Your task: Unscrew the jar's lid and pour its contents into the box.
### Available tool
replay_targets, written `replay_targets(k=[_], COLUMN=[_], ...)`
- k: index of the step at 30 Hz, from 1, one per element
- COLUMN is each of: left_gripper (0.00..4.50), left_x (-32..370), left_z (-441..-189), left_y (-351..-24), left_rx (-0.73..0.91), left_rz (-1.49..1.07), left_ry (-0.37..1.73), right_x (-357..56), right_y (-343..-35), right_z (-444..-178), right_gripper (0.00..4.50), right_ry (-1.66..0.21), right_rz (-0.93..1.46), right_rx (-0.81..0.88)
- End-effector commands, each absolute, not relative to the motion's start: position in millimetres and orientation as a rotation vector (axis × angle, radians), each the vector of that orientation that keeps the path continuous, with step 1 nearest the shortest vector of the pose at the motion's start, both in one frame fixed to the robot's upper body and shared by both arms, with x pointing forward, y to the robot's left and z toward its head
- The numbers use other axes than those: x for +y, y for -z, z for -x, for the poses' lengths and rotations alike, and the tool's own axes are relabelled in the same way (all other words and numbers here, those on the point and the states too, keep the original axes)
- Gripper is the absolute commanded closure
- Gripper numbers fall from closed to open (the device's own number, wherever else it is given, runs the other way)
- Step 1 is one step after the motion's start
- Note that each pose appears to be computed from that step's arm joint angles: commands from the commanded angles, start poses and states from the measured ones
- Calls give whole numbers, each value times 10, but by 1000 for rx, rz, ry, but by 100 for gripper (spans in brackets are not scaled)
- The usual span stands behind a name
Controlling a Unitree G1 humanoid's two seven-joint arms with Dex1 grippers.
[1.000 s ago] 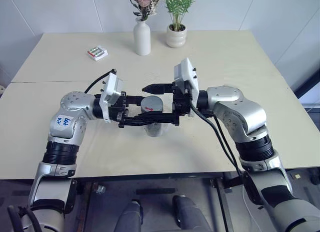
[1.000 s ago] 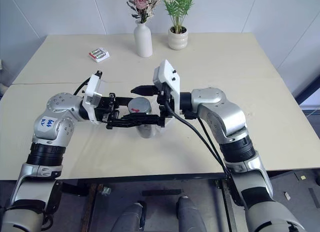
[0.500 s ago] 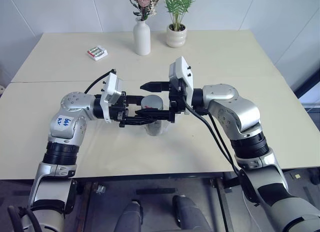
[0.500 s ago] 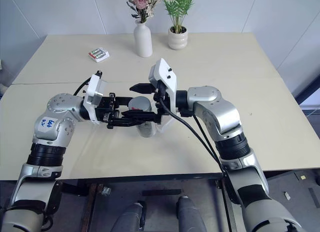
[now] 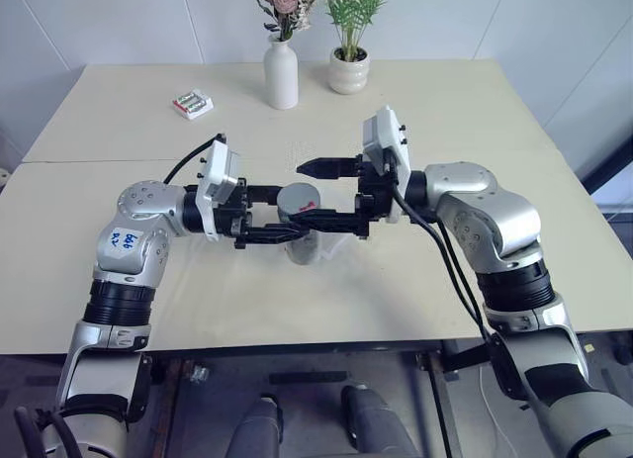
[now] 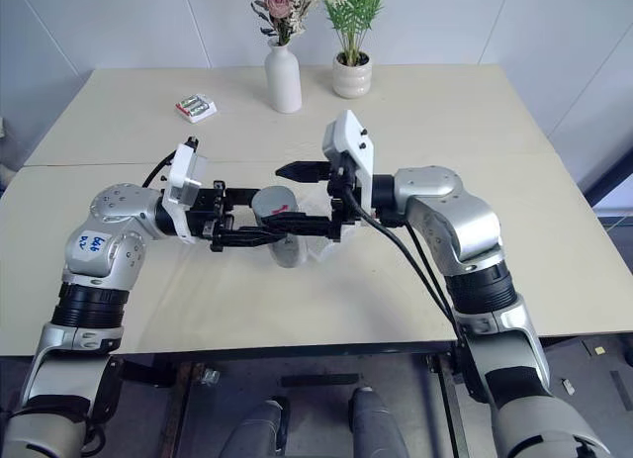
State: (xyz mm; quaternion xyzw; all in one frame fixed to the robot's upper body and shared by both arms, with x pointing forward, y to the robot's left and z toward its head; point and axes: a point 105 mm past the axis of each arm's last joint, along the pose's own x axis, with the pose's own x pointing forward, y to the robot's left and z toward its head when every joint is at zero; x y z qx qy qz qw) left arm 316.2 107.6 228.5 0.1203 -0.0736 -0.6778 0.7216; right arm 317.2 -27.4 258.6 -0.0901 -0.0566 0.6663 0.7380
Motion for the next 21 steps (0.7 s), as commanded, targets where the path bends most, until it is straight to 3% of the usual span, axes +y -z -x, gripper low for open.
replay_targets(k=[1, 14, 21], left_gripper=[204, 204, 204], left_x=[1085, 1098, 1121], left_z=[-3087, -3077, -3075], left_y=[-2341, -2335, -2330], left_rx=[-191, -189, -182], left_rz=[-289, -286, -288], left_ry=[1520, 1516, 1508], right_x=[-487, -956, -791], right_y=[-2748, -2684, -2806], right_z=[-3218, -3373, -3152], right_gripper=[3, 3, 3], right_ry=[-1393, -1252, -1345], right_rz=[195, 188, 145], right_rx=[-181, -128, -178])
